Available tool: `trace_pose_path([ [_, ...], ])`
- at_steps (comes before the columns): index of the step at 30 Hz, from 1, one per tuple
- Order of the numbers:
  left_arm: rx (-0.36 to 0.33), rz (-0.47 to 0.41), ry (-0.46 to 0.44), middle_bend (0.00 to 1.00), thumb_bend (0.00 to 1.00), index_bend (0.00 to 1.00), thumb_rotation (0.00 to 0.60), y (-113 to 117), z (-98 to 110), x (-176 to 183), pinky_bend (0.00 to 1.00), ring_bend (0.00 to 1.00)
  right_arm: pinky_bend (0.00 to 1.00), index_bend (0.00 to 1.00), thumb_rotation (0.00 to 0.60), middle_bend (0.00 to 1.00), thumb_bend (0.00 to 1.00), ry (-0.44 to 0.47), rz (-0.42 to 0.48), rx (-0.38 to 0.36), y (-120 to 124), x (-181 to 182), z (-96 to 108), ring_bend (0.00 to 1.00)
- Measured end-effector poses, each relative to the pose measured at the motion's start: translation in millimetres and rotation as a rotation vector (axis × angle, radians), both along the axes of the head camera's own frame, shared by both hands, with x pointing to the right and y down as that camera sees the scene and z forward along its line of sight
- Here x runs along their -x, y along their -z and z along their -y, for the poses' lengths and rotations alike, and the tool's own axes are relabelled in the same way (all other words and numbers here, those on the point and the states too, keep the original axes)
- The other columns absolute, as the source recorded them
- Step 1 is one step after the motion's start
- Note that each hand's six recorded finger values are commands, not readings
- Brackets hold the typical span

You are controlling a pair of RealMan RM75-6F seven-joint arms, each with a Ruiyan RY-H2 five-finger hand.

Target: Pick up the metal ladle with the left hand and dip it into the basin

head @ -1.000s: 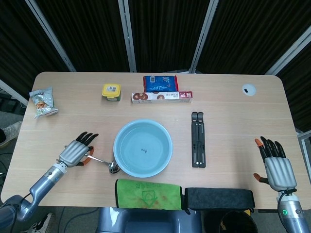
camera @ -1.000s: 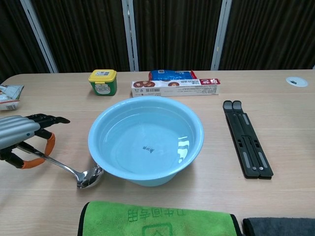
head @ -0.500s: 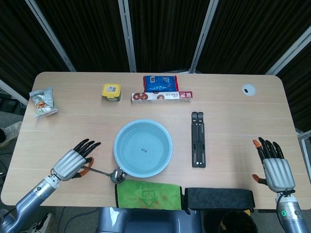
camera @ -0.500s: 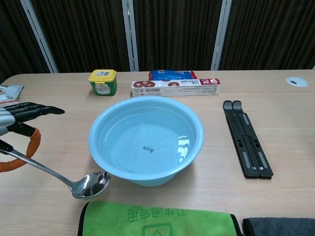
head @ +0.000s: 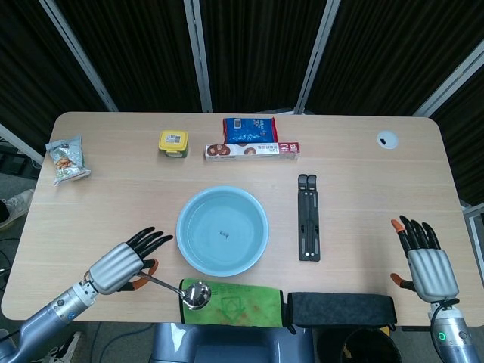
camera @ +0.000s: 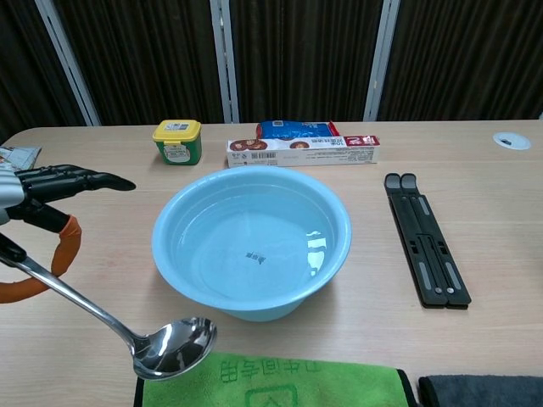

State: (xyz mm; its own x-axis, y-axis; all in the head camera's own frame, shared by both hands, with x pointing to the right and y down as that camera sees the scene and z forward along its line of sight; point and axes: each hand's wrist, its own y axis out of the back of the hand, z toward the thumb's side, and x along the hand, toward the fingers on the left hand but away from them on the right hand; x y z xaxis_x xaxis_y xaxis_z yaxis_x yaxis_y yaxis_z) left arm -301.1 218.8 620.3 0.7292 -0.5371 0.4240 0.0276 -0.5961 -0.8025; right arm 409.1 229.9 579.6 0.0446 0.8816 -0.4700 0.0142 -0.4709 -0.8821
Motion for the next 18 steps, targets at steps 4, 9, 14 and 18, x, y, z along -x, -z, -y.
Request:
trace_pose_path([
  [4, -0.029, -0.019, -0.039, 0.00, 0.44, 0.62, 0.600, 10, 5, -15, 0.00, 0.00, 0.00, 0.00, 0.600, 0.00, 0.00, 0.001, 0.008, -0.002, 2, 0, -1, 0.00],
  [9, -0.075, -0.015, -0.045, 0.00, 0.44, 0.63, 0.600, 14, 21, -29, 0.00, 0.00, 0.00, 0.00, 0.600, 0.00, 0.00, 0.002, 0.021, -0.007, 6, -1, 0, 0.00],
  [14, -0.095, 0.021, -0.013, 0.00, 0.43, 0.64, 0.600, 5, 40, -36, 0.00, 0.00, 0.00, 0.00, 0.600, 0.00, 0.00, 0.016, 0.027, 0.004, 4, 1, -2, 0.00],
  [18, -0.102, 0.042, 0.013, 0.00, 0.43, 0.64, 0.600, -3, 57, -42, 0.00, 0.00, 0.00, 0.00, 0.600, 0.00, 0.00, 0.016, 0.034, 0.006, 5, 1, -2, 0.00],
])
